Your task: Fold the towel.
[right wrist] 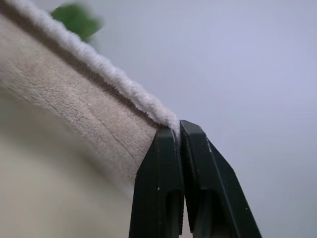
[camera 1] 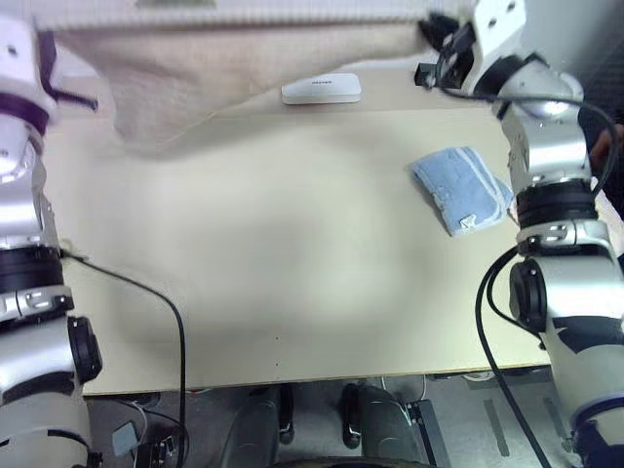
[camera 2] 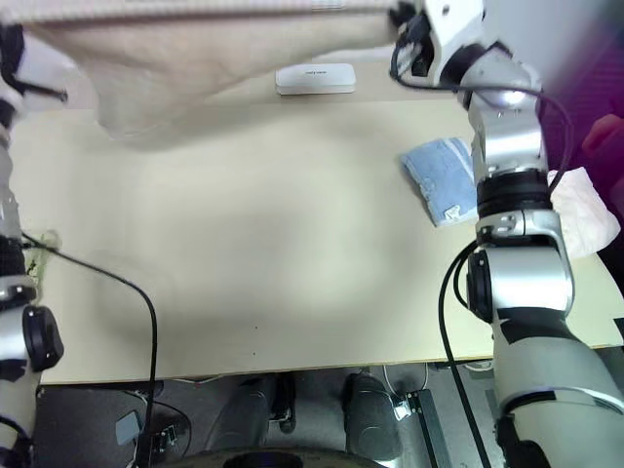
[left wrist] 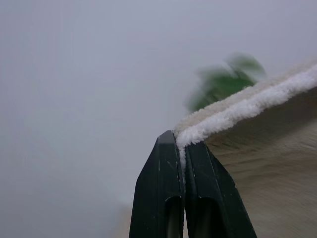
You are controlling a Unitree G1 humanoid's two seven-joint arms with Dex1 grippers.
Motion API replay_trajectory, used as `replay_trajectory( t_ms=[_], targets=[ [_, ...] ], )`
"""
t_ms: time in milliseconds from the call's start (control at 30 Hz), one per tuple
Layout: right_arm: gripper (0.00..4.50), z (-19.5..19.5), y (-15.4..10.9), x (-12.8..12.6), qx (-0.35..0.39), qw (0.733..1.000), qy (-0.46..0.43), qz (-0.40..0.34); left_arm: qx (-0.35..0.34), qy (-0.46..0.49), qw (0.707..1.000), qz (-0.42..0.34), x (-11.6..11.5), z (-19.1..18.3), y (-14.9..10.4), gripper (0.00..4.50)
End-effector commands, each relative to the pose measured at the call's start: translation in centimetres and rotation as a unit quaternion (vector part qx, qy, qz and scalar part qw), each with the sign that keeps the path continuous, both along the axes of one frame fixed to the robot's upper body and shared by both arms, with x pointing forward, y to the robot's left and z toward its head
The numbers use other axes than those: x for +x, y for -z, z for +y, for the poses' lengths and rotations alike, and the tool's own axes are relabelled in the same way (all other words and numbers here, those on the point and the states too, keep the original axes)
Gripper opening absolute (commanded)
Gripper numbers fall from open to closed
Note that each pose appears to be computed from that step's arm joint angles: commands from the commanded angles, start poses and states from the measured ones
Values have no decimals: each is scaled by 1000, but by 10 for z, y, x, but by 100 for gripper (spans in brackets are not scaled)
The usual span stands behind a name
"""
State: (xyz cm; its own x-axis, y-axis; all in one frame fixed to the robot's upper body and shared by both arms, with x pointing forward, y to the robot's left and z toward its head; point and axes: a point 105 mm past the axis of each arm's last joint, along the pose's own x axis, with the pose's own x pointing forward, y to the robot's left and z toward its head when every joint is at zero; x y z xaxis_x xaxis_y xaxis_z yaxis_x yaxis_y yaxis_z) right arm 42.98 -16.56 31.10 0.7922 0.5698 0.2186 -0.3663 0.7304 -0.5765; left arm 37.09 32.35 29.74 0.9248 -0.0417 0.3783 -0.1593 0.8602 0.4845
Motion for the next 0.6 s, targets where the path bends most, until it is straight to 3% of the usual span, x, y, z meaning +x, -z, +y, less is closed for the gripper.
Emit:
replay_trajectory(
  t_ms=[33,167,300,400,533,600],
  targets=[
    [6,-6,10,-21,-11,999,-43,25,-4,36,999,39,-24,6,17,0],
    [6,-14,80,-60,-70,975,-116,174,17,127,972,194,-77,-17,91,0],
    [6,-29,108,-93,-107,949,-142,261,-23,138,956,260,-114,-17,108,0],
    [6,-34,110,-104,-101,938,-158,291,-42,138,942,304,-136,-13,117,0],
    [6,-32,105,-85,-97,950,-131,265,-12,110,945,309,-133,-5,117,0],
    [6,-26,110,-62,-97,959,-99,246,0,70,956,284,-105,6,117,0]
  ],
)
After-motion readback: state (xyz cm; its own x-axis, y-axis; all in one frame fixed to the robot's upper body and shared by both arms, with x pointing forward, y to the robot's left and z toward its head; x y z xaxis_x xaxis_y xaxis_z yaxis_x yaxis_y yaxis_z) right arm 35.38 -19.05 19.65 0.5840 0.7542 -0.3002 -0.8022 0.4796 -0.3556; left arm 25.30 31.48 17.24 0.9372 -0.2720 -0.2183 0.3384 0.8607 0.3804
